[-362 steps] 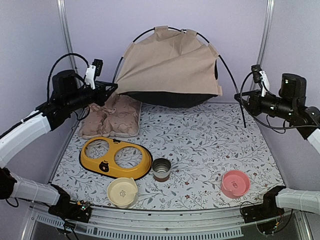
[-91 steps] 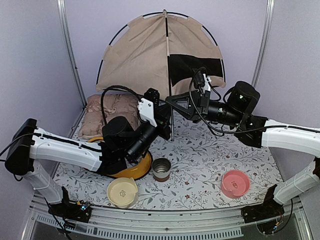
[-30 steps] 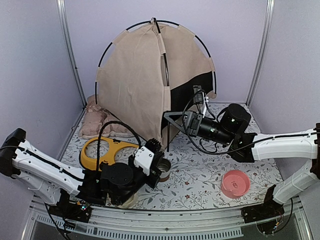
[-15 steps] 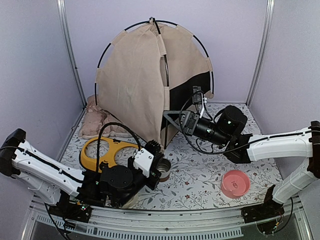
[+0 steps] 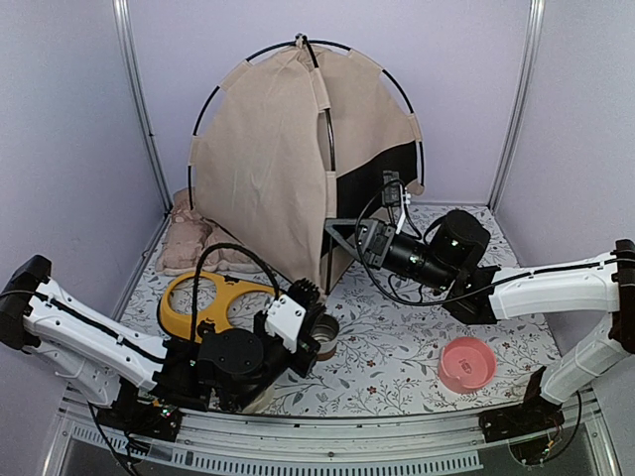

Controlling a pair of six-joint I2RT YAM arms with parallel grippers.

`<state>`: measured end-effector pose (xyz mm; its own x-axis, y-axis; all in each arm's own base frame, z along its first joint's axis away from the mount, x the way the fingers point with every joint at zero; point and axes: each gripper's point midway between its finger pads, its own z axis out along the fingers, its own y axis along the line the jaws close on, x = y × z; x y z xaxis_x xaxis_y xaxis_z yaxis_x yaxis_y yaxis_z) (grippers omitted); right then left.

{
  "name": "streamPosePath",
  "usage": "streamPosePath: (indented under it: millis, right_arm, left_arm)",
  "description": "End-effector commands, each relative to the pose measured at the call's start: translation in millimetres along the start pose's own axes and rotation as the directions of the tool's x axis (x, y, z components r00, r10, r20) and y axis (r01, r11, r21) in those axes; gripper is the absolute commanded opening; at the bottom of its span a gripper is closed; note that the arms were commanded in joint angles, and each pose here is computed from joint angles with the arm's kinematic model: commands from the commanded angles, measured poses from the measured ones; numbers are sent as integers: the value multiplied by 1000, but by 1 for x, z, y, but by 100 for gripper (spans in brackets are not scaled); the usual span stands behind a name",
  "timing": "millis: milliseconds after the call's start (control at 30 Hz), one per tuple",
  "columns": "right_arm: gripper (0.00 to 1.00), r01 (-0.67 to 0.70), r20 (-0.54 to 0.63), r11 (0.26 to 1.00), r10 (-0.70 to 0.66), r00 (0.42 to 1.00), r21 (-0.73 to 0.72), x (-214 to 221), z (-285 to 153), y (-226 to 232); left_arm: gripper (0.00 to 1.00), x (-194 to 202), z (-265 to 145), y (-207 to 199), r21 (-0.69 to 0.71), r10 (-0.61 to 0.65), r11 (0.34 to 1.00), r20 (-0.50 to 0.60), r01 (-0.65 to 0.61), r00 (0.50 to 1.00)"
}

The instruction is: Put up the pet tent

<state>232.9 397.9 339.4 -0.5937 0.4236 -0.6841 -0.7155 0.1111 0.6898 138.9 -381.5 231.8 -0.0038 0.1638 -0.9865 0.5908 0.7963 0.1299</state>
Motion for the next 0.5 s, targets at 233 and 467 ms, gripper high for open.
streamPosePath:
  millis: [233, 467]
  right_arm:
    - [0, -63, 196, 993, 42, 980, 100, -45, 3, -22]
    - [0, -86, 163, 990, 67, 984, 112, -31, -1, -31]
  left_arm:
    - [0, 21, -14, -40, 156, 83, 985, -39, -76, 996]
    - [0, 19, -14, -32, 123, 63, 991, -40, -58, 997]
